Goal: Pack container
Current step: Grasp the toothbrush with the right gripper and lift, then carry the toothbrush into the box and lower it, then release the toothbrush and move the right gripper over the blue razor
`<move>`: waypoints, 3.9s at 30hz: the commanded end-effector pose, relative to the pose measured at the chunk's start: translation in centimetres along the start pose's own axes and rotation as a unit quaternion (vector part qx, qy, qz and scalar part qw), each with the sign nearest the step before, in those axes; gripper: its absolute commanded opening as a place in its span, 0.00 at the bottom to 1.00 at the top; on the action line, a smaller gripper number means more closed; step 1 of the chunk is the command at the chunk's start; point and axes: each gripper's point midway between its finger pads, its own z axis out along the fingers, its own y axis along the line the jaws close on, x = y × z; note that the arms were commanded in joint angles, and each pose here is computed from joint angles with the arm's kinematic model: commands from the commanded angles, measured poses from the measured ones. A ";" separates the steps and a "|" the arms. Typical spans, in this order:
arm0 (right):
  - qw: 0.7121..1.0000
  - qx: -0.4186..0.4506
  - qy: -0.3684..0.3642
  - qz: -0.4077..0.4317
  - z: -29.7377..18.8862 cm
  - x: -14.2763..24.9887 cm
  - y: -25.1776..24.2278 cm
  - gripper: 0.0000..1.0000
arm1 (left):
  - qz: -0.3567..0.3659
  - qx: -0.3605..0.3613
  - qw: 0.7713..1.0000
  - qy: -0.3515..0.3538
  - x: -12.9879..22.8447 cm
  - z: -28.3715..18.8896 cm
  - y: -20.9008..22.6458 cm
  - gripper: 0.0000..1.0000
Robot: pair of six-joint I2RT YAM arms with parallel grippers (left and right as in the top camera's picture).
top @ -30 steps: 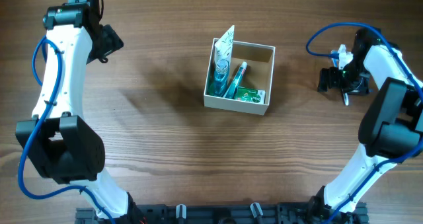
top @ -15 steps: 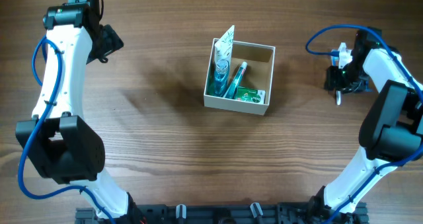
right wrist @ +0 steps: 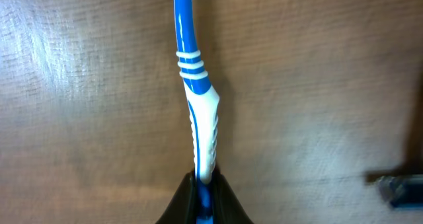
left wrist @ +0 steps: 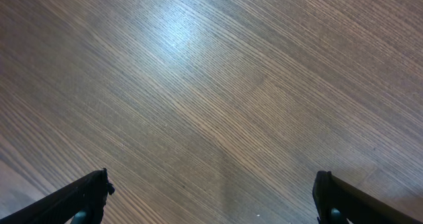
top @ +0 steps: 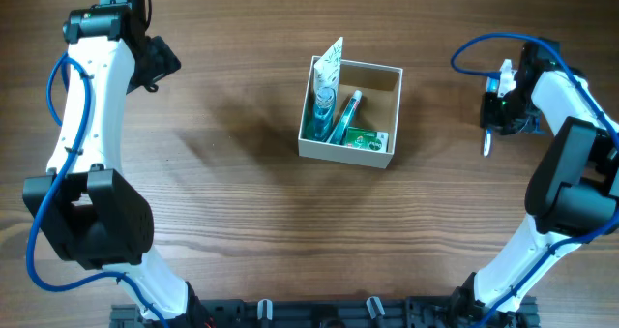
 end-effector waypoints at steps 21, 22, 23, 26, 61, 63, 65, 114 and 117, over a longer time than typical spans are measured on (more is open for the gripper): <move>0.934 -0.300 -0.159 -0.110 -24.4 -5.0 22.0 0.04 | -0.003 -0.005 1.000 -0.001 -0.1 0.2 0.2 1.00; 0.934 -0.305 -0.149 -0.115 -24.2 -4.5 23.4 0.04 | -0.003 -0.005 1.000 -0.001 -0.1 0.2 0.2 1.00; 0.934 -0.304 -0.142 -0.117 -24.0 -4.1 24.3 0.04 | -0.003 -0.005 1.000 -0.001 -0.1 0.2 0.2 1.00; 0.955 -0.259 -0.104 -0.102 -21.9 -2.2 26.4 0.04 | -0.003 -0.005 1.000 -0.001 -0.1 0.2 0.2 1.00; 0.970 -0.085 0.012 0.226 -11.9 3.9 25.4 0.24 | -0.003 -0.005 1.000 -0.001 -0.1 0.2 0.2 1.00; 0.970 -0.085 0.004 0.227 -11.9 3.5 25.3 0.25 | -0.003 -0.005 1.000 -0.001 -0.1 0.2 0.2 1.00; 0.970 -0.069 -0.019 0.233 -12.2 2.6 24.2 0.26 | -0.003 -0.005 1.000 -0.001 -0.1 0.2 0.2 1.00; 0.993 0.017 -0.114 -0.021 -2.4 -6.8 -11.9 1.00 | -0.003 -0.005 1.000 -0.001 -0.1 0.2 0.2 1.00; 0.994 0.015 -0.100 -0.027 -1.2 -6.7 -11.3 1.00 | -0.003 -0.005 1.000 -0.001 -0.1 0.2 0.2 1.00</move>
